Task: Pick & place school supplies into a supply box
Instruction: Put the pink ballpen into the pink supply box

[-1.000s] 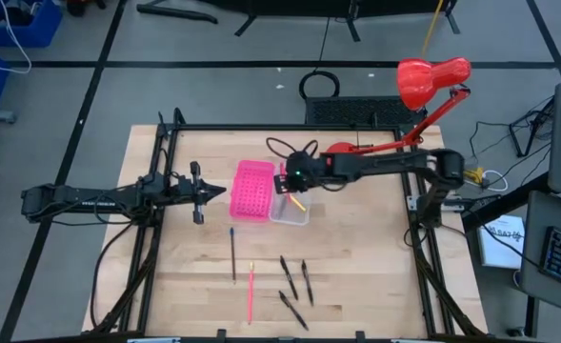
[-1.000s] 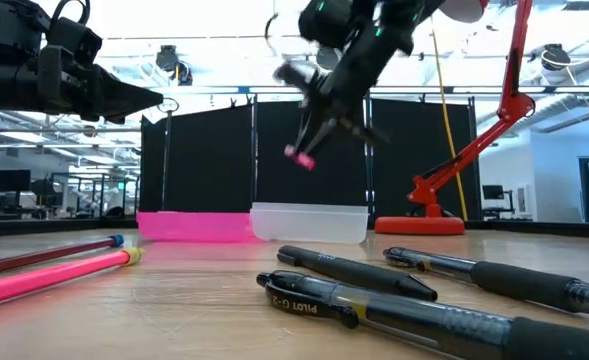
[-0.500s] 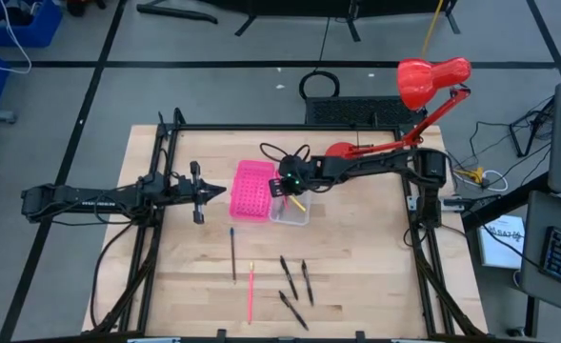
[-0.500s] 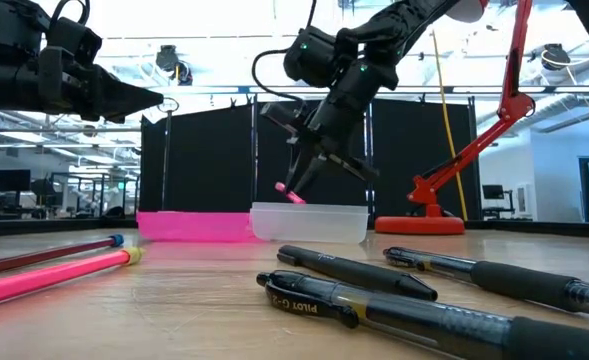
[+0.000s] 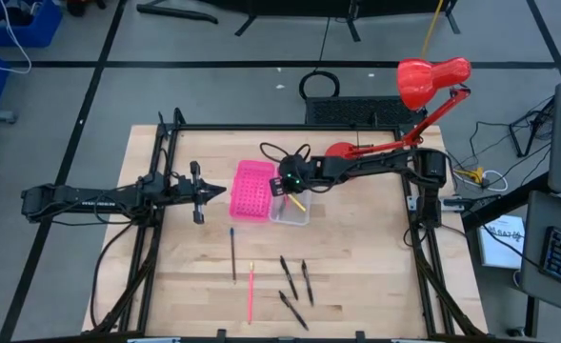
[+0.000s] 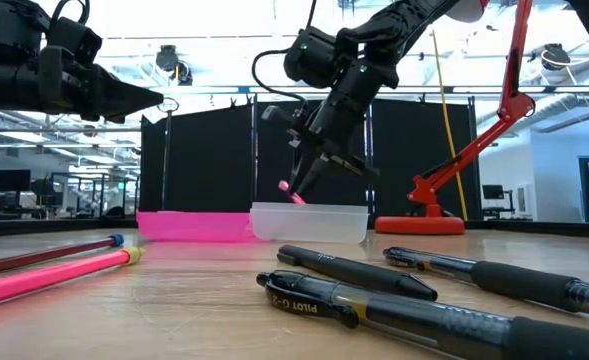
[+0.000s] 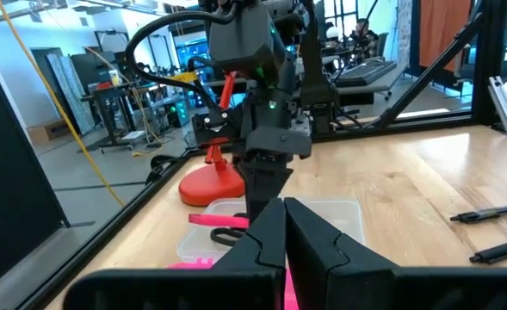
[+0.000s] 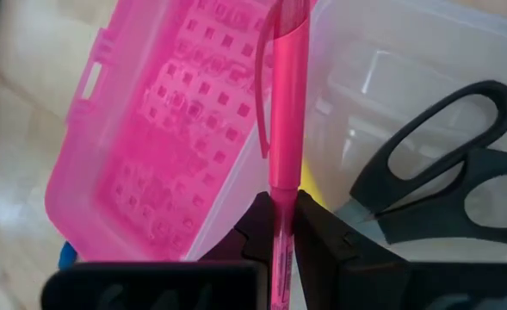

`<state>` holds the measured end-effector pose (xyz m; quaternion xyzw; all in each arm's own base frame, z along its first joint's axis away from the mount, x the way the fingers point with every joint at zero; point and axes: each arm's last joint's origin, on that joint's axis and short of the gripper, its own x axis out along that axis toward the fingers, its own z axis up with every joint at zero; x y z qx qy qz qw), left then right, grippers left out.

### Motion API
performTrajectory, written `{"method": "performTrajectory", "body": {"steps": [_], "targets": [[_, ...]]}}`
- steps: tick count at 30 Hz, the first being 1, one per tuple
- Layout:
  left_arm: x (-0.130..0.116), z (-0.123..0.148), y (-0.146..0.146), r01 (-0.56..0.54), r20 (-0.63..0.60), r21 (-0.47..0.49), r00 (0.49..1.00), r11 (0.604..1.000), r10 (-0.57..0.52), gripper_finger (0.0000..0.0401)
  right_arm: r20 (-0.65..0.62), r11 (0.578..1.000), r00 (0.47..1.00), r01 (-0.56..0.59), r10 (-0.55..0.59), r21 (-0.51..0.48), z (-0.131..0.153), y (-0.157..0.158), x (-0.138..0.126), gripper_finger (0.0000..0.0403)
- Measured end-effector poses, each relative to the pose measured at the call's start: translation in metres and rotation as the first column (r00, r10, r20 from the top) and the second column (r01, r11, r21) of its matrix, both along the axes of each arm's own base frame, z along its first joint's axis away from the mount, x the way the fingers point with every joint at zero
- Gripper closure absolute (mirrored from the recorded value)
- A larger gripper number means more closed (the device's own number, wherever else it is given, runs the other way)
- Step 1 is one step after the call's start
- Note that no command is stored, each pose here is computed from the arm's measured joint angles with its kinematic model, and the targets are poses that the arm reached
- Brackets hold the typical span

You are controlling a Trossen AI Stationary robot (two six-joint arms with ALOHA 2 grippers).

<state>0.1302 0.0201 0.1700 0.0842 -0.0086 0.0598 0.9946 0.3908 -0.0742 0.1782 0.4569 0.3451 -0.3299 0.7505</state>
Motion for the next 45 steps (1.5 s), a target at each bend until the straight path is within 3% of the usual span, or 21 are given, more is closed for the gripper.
{"method": "performTrajectory", "body": {"steps": [15,24,34,45], "targets": [[0.0,0.0,0.0,0.001,0.003,-0.015,1.0,1.0,-0.001,0.0391,-0.028,0.999,0.999,-0.037,0.037,0.007,-0.002,0.021,0.001,0.0384],[0.0,0.0,0.0,0.001,0.003,-0.014,1.0,1.0,-0.001,0.0391,-0.099,1.0,0.995,0.001,-0.004,-0.021,-0.005,0.014,-0.006,0.0384],[0.0,0.0,0.0,0.001,0.003,-0.014,1.0,1.0,-0.001,0.0391,-0.263,0.998,0.962,0.067,-0.067,-0.01,-0.011,0.003,-0.023,0.0384],[0.0,0.0,0.0,0.001,0.002,-0.014,1.0,1.0,-0.001,0.0391,-0.275,0.993,0.956,0.114,-0.102,0.026,-0.031,-0.001,-0.034,0.0366]]}}
